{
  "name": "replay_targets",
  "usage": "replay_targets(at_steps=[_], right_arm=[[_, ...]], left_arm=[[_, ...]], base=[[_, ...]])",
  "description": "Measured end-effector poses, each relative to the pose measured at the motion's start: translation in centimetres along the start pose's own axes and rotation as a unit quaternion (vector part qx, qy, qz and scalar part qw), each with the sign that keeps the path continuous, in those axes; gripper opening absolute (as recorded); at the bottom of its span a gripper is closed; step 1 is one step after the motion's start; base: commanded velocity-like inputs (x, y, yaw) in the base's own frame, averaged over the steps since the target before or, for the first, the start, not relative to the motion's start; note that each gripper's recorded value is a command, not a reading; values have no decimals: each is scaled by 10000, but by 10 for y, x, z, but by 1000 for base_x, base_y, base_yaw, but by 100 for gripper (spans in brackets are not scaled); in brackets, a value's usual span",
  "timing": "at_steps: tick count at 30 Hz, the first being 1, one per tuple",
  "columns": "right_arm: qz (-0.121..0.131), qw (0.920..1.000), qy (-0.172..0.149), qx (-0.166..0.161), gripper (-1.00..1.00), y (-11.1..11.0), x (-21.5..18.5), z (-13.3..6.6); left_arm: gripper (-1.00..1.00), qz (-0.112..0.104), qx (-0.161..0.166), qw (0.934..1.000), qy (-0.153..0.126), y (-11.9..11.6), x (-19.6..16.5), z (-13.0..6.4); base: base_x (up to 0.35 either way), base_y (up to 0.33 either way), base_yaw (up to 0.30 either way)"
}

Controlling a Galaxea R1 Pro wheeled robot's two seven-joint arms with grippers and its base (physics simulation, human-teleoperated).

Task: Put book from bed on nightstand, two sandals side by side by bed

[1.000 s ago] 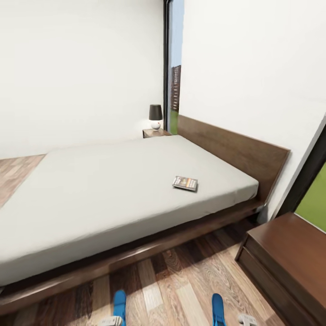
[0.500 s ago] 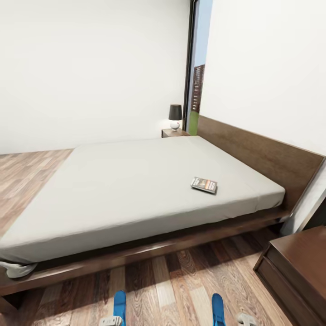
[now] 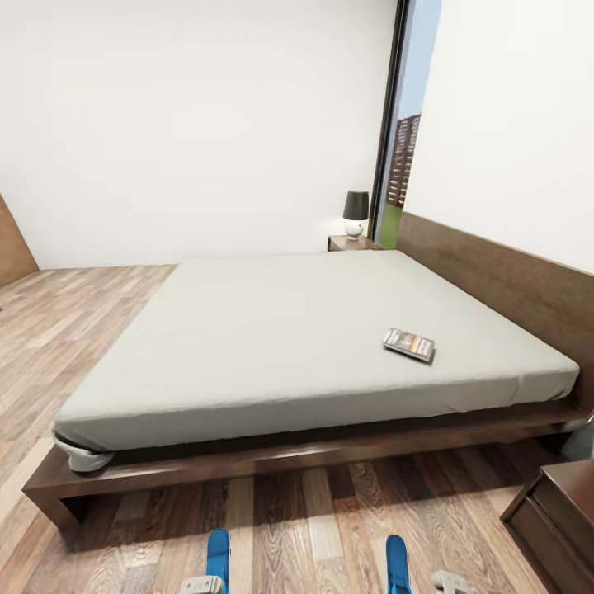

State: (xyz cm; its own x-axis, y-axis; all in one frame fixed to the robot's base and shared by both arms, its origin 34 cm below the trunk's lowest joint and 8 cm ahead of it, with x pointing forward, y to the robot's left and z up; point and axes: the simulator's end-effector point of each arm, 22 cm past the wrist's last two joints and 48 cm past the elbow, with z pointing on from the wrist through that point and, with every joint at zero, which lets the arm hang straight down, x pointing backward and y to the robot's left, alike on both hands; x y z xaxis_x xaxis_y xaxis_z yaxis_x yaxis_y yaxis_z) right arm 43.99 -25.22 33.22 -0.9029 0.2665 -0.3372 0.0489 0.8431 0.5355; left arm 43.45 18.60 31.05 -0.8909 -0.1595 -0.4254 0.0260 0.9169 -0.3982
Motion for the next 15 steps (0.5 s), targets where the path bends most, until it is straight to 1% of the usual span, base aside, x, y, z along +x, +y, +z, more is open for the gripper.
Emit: replay_targets(at_steps=[15], right_arm=[[4, 10000, -3, 0, -100, 0, 0, 0]], left_arm=[[-100, 1, 0, 10000, -1, 0, 0, 0]], base=[[0, 0, 275]])
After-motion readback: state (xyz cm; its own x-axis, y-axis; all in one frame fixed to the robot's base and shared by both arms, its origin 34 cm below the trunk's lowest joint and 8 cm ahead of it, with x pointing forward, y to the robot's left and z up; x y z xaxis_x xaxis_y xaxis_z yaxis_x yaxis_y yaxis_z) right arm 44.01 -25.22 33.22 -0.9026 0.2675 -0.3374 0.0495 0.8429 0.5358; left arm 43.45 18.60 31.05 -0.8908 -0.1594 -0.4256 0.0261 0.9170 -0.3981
